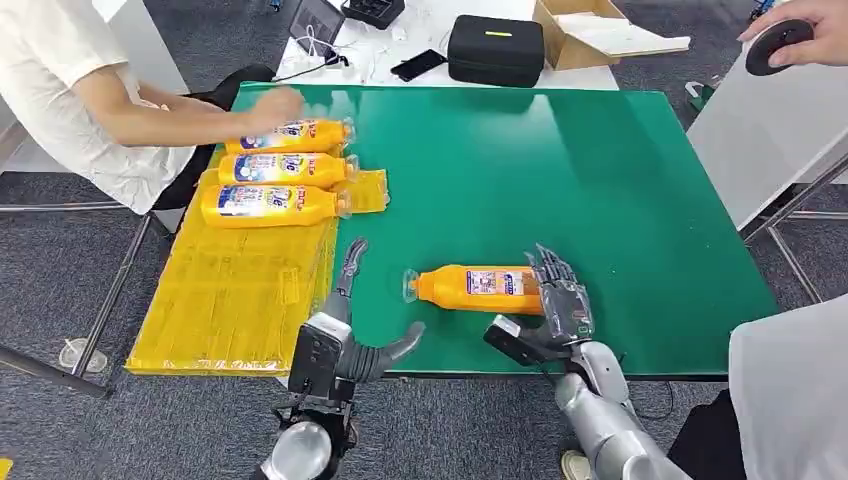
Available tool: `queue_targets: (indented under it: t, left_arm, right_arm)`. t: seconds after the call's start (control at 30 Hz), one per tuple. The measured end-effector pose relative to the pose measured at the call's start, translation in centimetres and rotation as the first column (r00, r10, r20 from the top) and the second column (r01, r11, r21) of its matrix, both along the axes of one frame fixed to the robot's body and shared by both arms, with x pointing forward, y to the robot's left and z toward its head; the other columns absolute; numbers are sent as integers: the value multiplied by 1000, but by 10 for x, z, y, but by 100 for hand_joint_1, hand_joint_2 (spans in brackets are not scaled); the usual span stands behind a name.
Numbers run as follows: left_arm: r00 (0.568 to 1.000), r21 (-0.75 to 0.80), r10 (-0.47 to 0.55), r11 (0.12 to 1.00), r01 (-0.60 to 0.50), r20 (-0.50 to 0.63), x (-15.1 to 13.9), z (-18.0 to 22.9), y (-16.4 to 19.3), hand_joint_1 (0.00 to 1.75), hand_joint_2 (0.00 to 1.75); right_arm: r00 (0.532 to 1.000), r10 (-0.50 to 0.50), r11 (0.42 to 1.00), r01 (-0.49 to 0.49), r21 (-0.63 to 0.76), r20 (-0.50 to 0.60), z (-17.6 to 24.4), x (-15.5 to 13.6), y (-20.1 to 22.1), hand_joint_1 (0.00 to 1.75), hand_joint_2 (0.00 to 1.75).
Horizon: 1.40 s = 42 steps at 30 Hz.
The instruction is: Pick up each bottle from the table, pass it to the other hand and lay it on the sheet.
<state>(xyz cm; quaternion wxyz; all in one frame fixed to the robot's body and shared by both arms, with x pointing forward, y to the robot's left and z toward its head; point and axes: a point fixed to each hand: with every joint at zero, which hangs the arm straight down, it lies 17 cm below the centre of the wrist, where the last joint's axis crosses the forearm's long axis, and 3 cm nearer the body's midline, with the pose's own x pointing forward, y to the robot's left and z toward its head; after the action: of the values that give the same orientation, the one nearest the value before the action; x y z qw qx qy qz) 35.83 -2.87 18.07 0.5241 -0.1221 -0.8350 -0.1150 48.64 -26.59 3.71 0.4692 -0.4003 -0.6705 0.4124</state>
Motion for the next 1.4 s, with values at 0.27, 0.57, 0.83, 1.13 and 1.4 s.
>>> queue_targets:
  t: [0.27,0.57,0.83,1.13,1.4]
  left_arm:
    - [1000,-5,-5,1000,5,2,2,2,-2,0,175]
    - [1000,-4,-14,1000,14,8,2,4,-5,0,175]
    - [1000,-9,-21,1000,21,5,6,6,-6,0,175]
    - [999,-7,-34,999,34,-17,9,1,-10,0,175]
    - [998,-15,-53,999,52,-32,9,-1,-13,0,175]
  right_arm:
    - [1000,7,1000,-7,-24,14,12,13,7,0,175]
    - [1000,-4,1000,4,-21,6,12,17,6,0,175]
    - [993,-57,998,57,-5,-99,-7,24,-3,0,175]
    - [986,-60,998,62,9,-153,-17,25,-4,145,175]
    - [978,-39,999,44,17,-203,-25,25,-3,175,175]
